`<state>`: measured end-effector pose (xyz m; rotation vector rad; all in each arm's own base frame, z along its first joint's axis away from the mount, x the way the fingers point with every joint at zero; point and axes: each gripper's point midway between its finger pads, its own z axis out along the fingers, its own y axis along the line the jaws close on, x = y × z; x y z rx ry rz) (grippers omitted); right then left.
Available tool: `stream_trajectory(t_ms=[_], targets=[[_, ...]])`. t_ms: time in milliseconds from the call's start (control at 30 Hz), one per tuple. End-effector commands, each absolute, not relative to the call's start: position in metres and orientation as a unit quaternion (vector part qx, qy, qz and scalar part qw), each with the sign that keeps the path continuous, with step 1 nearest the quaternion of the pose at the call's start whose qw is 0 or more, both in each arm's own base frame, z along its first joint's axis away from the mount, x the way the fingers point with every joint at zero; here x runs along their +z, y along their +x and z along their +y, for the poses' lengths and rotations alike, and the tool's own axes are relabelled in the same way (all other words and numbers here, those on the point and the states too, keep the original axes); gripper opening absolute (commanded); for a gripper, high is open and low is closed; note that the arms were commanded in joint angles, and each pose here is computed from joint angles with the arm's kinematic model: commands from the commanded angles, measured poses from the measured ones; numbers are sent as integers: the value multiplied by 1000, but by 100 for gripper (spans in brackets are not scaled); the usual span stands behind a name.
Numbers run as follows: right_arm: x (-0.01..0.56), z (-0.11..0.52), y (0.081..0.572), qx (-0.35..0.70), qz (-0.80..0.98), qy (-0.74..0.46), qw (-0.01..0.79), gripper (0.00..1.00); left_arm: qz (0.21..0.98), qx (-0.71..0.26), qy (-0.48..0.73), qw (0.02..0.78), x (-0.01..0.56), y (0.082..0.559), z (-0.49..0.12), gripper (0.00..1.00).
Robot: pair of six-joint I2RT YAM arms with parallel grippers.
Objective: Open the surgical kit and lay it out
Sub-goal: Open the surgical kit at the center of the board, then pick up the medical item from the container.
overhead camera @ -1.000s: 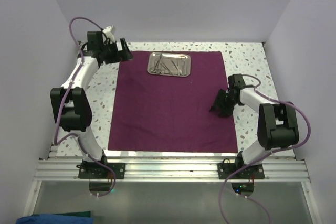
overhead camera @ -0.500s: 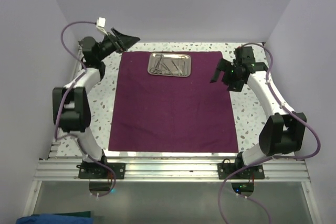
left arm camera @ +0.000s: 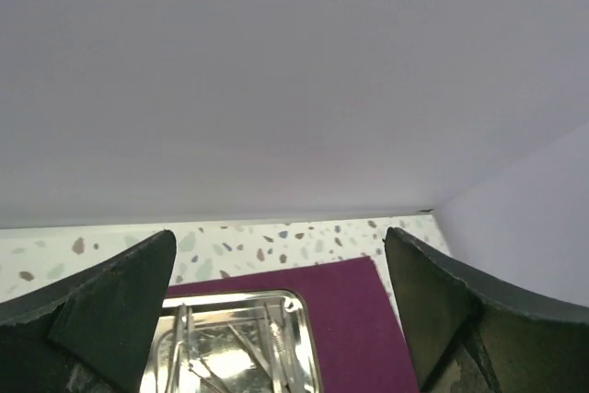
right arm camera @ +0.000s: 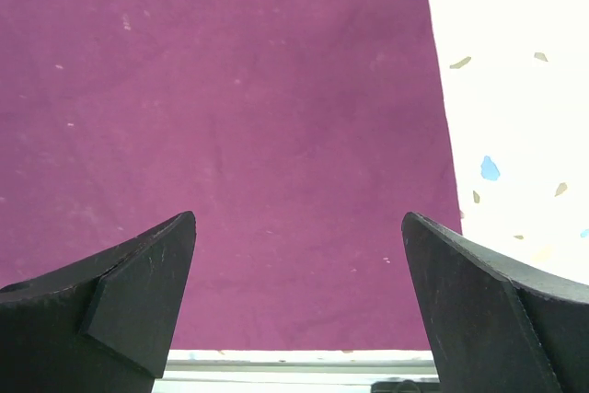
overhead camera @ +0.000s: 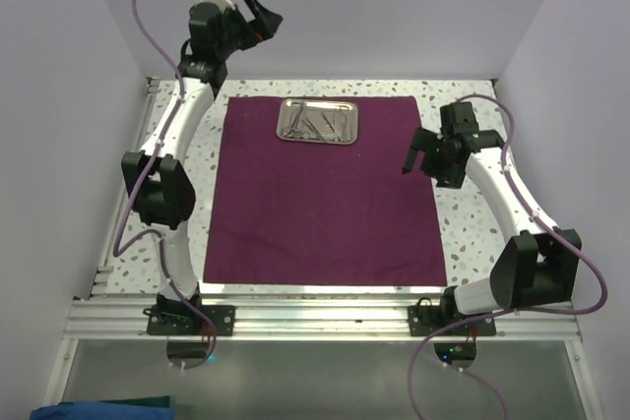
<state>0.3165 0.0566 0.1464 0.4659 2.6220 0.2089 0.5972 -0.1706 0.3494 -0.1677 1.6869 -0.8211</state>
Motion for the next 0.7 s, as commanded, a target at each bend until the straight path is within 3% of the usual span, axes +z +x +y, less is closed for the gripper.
stream_trajectory(t_ms=[0,33,67,167,367,667], targets=[[151,48,316,56,952,163,254,98,854,-153,-54,495,229,603,-177,100],[150,47,316,54,953,159,253,99,847,-155,-39,507,246,605,-194,100],[152,47,317,53,952,158,255,99,867,-132,-41,479,216,605,-194,100],[154,47,320,52,953,153,256,98,875,-116,-33,468,199,599,-207,96],[149,49,318,55,955,150,251,99,892,-95,-1,443,168,585,-229,73],[138,50,316,56,958,148,239,98,911,-77,25,405,133,569,-245,68]])
